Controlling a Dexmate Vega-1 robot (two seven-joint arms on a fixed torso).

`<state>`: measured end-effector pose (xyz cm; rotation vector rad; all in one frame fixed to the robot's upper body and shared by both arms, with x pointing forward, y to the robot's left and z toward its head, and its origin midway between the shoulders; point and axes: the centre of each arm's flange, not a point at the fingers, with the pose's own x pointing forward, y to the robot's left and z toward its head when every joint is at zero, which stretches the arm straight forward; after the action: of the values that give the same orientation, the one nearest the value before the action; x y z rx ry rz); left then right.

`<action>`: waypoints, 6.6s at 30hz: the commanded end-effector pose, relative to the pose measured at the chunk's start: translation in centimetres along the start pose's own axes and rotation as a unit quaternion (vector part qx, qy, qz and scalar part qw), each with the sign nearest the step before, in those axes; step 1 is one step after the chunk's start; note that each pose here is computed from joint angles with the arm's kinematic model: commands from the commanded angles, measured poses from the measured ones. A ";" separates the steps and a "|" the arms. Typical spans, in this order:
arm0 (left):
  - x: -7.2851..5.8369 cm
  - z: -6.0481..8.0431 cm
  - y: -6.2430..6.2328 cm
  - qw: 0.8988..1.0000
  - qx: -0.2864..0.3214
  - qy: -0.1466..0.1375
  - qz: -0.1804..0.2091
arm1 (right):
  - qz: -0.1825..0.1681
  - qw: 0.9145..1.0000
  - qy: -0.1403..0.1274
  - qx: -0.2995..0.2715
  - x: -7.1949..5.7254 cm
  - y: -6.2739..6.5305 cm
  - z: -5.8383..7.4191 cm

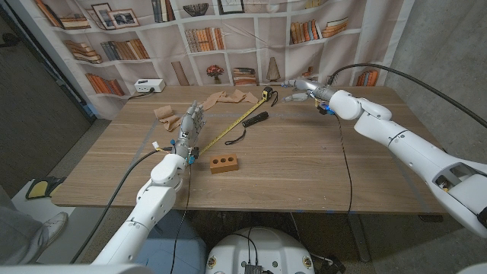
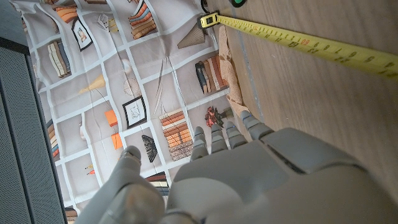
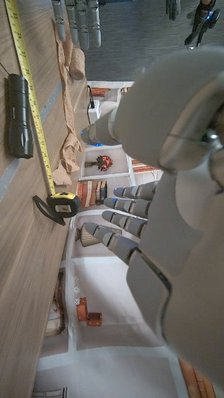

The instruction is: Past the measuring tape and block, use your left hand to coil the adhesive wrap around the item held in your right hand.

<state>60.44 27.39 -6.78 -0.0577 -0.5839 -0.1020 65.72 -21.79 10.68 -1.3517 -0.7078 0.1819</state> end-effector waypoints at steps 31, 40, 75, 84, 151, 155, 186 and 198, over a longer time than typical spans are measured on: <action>-0.9 -0.2 -0.4 1.000 -0.001 0.002 0.005 | 0.035 0.995 -0.033 -0.088 2.5 -0.1 2.3; -1.0 -0.2 -0.3 1.000 -0.003 0.003 0.006 | 0.043 0.993 -0.037 -0.101 3.2 0.0 2.7; -1.0 -0.6 0.0 1.000 -0.002 0.009 0.012 | 0.099 0.984 -0.052 -0.137 6.3 1.3 4.1; -1.1 -0.8 -0.5 1.000 -0.002 0.012 0.011 | 0.104 0.983 -0.057 -0.140 6.9 1.4 4.1; -1.2 -1.5 -0.6 0.999 -0.002 0.027 0.023 | 0.178 0.969 -0.053 -0.162 10.8 4.3 4.1; -1.1 -1.6 -0.6 0.999 -0.003 0.028 0.023 | 0.182 0.969 -0.044 -0.164 11.0 4.3 4.0; 0.0 -2.2 -0.6 0.999 -0.008 0.036 0.022 | 0.197 0.964 0.024 -0.178 12.1 5.5 3.6; 0.1 -2.2 -0.8 0.999 -0.008 0.034 0.019 | 0.217 0.962 -0.021 -0.164 11.6 6.1 4.6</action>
<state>61.51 26.63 -8.56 -0.0807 -0.5121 -0.0667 74.41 -11.15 9.97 -1.8197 -0.4559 0.3860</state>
